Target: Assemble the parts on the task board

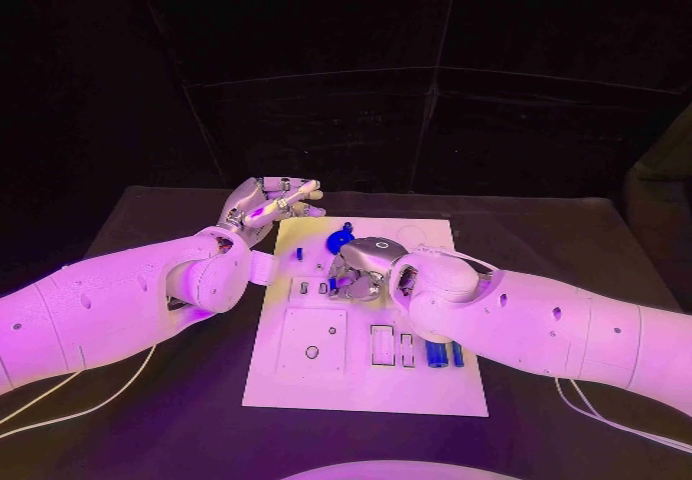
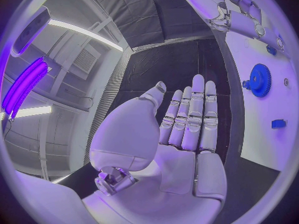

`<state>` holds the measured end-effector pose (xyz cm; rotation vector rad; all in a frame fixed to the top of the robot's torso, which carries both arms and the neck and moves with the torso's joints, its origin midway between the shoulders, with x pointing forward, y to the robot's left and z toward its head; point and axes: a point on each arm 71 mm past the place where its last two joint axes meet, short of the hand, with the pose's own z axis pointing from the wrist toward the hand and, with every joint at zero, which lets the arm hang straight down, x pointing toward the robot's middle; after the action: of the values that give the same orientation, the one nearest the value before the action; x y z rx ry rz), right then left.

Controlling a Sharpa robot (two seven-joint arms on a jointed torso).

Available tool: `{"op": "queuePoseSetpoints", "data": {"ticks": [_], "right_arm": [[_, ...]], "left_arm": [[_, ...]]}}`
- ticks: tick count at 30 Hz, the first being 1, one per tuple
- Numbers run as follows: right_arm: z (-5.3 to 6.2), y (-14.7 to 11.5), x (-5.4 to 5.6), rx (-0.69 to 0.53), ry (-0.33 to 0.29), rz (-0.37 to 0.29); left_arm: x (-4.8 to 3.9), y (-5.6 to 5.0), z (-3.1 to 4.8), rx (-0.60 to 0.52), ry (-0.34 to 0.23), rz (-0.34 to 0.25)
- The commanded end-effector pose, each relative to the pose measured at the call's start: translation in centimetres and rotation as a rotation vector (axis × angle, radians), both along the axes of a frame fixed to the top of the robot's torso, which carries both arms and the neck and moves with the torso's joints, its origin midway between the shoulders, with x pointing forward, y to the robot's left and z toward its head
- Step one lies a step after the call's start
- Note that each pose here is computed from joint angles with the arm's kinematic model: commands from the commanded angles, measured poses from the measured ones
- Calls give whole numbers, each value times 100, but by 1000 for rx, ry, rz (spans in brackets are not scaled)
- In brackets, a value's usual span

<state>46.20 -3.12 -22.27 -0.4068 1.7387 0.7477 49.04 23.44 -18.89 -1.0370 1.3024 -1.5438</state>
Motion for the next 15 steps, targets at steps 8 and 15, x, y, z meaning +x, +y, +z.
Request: {"op": "queuePoseSetpoints", "data": {"ticks": [8,15], "right_arm": [[-57,-14,-13,-33,3,-13],[-42,-16,-8,-15,-13,-29]], "left_arm": [[0,-13,13,-2,-5,-14],[1,-13,11,-1,-3,-15]]}}
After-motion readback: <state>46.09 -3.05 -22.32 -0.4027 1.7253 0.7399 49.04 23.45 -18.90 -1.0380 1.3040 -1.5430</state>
